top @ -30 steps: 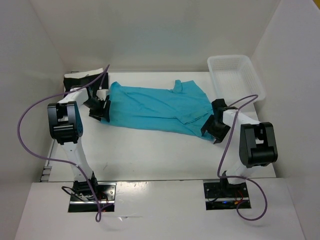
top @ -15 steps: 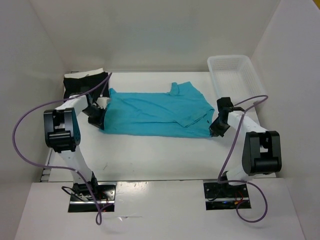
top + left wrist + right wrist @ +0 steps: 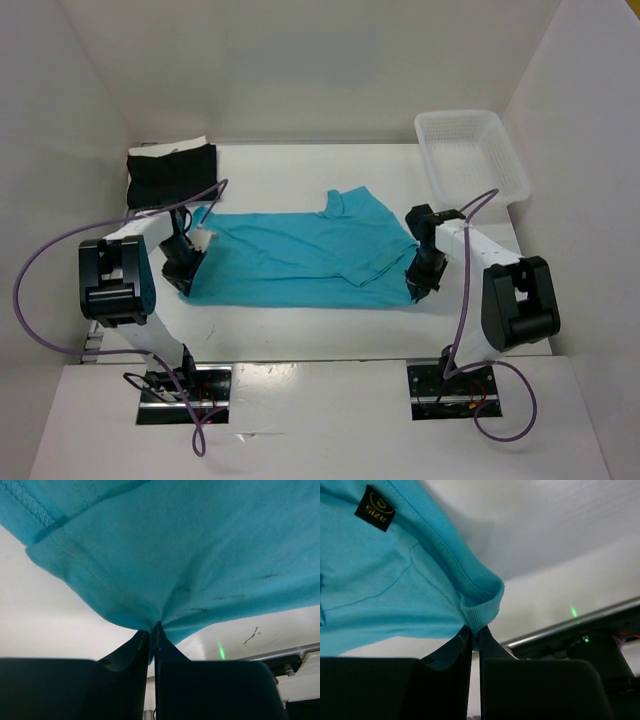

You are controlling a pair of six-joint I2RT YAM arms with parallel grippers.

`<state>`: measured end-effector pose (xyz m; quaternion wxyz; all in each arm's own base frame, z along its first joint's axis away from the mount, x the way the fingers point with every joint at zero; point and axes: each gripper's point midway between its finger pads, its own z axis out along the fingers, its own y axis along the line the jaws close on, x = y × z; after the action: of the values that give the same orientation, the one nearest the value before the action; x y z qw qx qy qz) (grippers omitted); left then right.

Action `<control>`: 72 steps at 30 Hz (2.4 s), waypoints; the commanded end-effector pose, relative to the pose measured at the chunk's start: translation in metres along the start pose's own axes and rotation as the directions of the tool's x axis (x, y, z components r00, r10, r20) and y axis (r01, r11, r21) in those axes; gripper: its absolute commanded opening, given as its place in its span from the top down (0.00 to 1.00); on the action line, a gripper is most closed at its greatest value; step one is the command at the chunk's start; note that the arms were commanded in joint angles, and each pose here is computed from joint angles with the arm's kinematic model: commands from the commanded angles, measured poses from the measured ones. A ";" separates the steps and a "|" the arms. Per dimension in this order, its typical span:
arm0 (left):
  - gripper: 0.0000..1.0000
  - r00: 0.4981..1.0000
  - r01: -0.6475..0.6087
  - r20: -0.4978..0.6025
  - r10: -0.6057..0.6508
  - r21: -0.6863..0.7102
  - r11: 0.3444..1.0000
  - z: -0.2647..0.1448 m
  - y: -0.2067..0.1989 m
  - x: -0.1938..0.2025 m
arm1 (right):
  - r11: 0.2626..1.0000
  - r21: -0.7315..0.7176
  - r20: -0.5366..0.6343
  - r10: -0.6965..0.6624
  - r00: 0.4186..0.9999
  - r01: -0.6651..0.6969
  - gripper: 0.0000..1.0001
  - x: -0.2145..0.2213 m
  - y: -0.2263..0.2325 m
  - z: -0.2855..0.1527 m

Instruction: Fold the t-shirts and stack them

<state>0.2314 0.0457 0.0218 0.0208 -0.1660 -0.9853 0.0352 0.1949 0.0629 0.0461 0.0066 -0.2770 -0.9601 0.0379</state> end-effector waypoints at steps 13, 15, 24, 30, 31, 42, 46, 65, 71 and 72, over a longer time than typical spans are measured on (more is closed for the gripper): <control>0.47 0.993 0.027 -0.111 -0.041 -0.126 0.992 -0.024 0.025 0.067 | 0.981 0.123 0.019 -0.155 0.988 0.152 0.29 0.032 0.000 -0.040; 0.47 0.993 0.051 -0.096 -0.064 -0.133 0.990 -0.031 0.032 0.069 | 0.984 0.064 0.087 -0.170 0.982 0.164 0.29 0.014 0.020 -0.063; 0.41 0.901 0.110 0.431 -0.045 -0.127 0.986 -0.134 0.095 -0.058 | 0.926 -0.105 0.504 -0.265 0.822 0.363 0.25 -0.127 0.188 -0.135; 0.37 0.792 0.157 0.579 -0.195 0.115 0.981 -0.111 0.096 -0.151 | 0.903 -0.012 0.569 -0.347 0.746 0.429 0.11 -0.202 0.270 -0.079; 0.37 0.784 0.146 0.582 -0.218 0.168 0.975 -0.109 0.089 -0.161 | 0.901 -0.055 0.653 -0.293 0.698 0.430 0.11 -0.220 0.288 -0.119; 0.20 0.772 0.048 0.628 -0.098 0.096 0.994 -0.092 0.075 -0.228 | 0.926 -0.093 0.577 -0.249 0.777 0.366 0.08 -0.267 0.289 -0.038; 0.20 0.792 0.089 0.600 -0.116 0.075 0.993 -0.076 0.086 -0.228 | 0.925 -0.046 0.511 -0.304 0.804 0.378 0.08 -0.252 0.285 -0.006; 0.23 0.861 0.115 0.497 -0.104 0.008 0.993 -0.010 0.084 -0.228 | 0.888 -0.060 0.410 -0.395 0.822 0.456 0.44 -0.215 0.292 0.017; 0.88 0.874 0.098 0.480 -0.073 -0.029 0.995 -0.006 0.085 -0.216 | 0.896 -0.047 0.421 -0.383 0.822 0.442 1.00 -0.220 0.283 0.003; 0.93 0.875 0.098 0.479 -0.073 -0.028 0.995 -0.007 0.084 -0.214 | 0.896 -0.047 0.421 -0.383 0.822 0.442 1.00 -0.219 0.282 0.001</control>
<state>0.4697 0.0505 0.0215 -0.2334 -0.1055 -0.9649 0.0583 0.5433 0.1922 0.0211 -0.2245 -0.0498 -0.9731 0.0136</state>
